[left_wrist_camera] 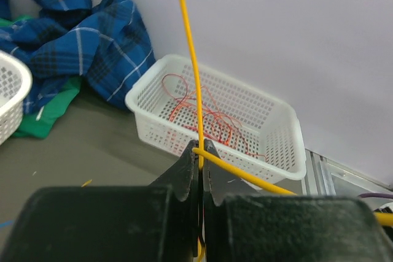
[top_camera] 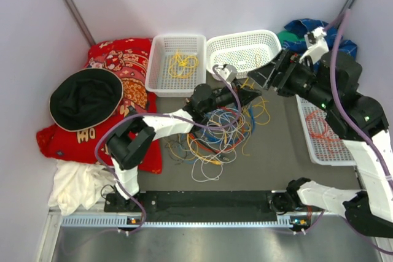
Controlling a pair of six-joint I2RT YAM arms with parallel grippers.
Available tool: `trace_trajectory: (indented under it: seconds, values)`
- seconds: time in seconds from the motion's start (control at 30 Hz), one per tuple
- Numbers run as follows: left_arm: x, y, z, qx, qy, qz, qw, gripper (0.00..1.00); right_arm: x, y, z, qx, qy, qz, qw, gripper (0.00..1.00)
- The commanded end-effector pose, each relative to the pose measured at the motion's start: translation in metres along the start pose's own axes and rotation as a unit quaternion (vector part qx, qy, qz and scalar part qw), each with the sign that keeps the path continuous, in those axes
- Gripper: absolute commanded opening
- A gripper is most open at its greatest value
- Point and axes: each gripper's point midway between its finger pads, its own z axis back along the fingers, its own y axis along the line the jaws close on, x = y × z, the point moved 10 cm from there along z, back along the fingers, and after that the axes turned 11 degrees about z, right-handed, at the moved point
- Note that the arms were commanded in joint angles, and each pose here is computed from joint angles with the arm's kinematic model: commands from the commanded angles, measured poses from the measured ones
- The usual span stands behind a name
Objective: Untangle the cables
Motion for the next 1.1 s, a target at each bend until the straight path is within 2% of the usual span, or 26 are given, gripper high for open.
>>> trace_trajectory:
  seconds: [0.0, 0.03, 0.07, 0.1, 0.13, 0.2, 0.27, 0.3, 0.37, 0.53, 0.73, 0.93, 1.0, 1.03, 1.07]
  values:
    - [0.079, -0.033, 0.009, 0.048, -0.023, -0.007, 0.999, 0.0, 0.014, 0.0, 0.03, -0.017, -0.07, 0.039, 0.997, 0.98]
    - [0.101, -0.039, 0.006, 0.064, -0.036, -0.009, 0.997, 0.0, 0.018, -0.001, 0.037, -0.03, -0.085, 0.042, 0.995, 0.99]
    - [0.109, -0.036, 0.014, 0.108, -0.01, 0.009, 0.994, 0.0, 0.02, -0.001, 0.045, -0.033, -0.097, 0.051, 0.993, 0.99]
    - [0.121, -0.038, 0.016, 0.124, -0.009, 0.014, 0.992, 0.0, 0.021, -0.002, 0.05, -0.037, -0.103, 0.054, 0.993, 0.99]
    - [0.148, -0.048, 0.013, 0.127, -0.029, 0.017, 0.991, 0.0, 0.023, -0.003, 0.055, -0.048, -0.114, 0.055, 0.991, 0.99]
    - [0.169, -0.043, 0.022, 0.173, -0.02, 0.039, 0.984, 0.0, 0.024, -0.005, 0.071, -0.054, -0.136, 0.059, 0.987, 0.99]
    - [0.207, -0.048, 0.028, 0.187, -0.05, 0.044, 0.98, 0.0, 0.022, -0.01, 0.075, -0.074, -0.148, 0.058, 0.984, 0.99]
    - [0.212, -0.048, 0.033, 0.209, -0.044, 0.052, 0.976, 0.0, 0.021, -0.011, 0.085, -0.074, -0.163, 0.057, 0.982, 0.99]
    - [0.24, -0.051, 0.04, 0.235, -0.079, 0.035, 0.968, 0.0, 0.015, -0.017, 0.088, -0.088, -0.169, 0.055, 0.98, 0.99]
    - [0.277, -0.048, 0.058, 0.284, -0.122, -0.002, 0.951, 0.0, 0.001, -0.029, 0.094, -0.113, -0.168, 0.059, 0.977, 0.99]
    - [0.301, -0.001, 0.074, 0.354, -0.145, -0.012, 0.924, 0.0, -0.02, -0.04, 0.083, -0.12, -0.141, 0.057, 0.981, 0.99]
    - [0.3, 0.095, 0.112, 0.44, -0.156, 0.036, 0.884, 0.0, -0.043, -0.05, 0.064, -0.123, -0.106, 0.046, 0.986, 0.99]
    - [0.298, 0.115, 0.118, 0.453, -0.15, 0.045, 0.878, 0.0, -0.048, -0.053, 0.056, -0.126, -0.095, 0.046, 0.986, 0.99]
    - [0.289, 0.141, 0.124, 0.471, -0.141, 0.059, 0.869, 0.0, -0.05, -0.054, 0.052, -0.129, -0.091, 0.047, 0.986, 0.99]
    - [0.285, 0.15, 0.125, 0.471, -0.132, 0.066, 0.87, 0.0, -0.051, -0.055, 0.049, -0.132, -0.088, 0.047, 0.986, 0.99]
